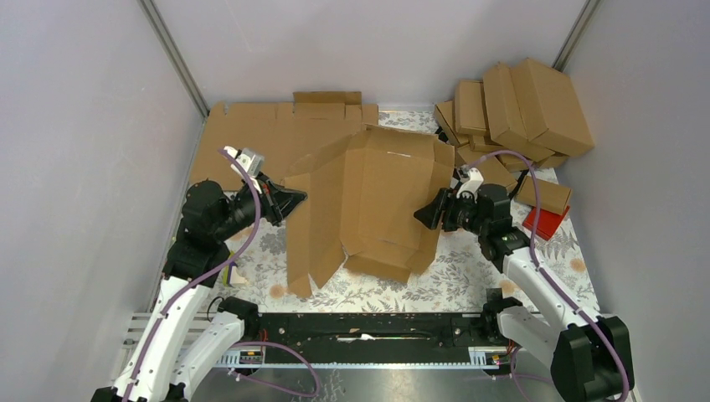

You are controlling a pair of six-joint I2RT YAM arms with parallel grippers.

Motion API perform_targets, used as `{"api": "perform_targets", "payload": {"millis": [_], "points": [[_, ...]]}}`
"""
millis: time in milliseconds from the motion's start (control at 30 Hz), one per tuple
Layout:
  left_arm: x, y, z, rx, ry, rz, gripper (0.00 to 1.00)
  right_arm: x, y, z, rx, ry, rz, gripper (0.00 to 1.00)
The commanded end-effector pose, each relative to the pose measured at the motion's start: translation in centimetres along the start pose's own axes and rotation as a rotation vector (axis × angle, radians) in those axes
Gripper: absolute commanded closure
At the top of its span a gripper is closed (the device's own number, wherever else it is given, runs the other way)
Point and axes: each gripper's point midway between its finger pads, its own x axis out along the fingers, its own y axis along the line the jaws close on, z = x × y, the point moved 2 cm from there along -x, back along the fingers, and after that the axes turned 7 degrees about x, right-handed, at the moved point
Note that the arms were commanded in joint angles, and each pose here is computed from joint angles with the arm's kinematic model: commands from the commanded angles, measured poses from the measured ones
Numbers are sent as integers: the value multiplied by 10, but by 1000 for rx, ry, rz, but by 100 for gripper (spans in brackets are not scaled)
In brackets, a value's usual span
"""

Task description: Fold the paper box

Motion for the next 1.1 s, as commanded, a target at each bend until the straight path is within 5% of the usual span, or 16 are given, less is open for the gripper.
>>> {"api": "perform_targets", "payload": {"millis": [0,867,933,1067], "points": [[1,-10,17,23,-85,-58,100,2,21,-1,-82,13,68,33],[-4,-15,23,10,-103,-60,100,-4,6,9,-111,-14,-141,33],[-4,-14,22,11,-103,-57,100,-7,3,16,-93,-44,-191,35],[-5,-12,17,12,-98,-45,100,-7,7,19,-79,-47,-185,57]]}}
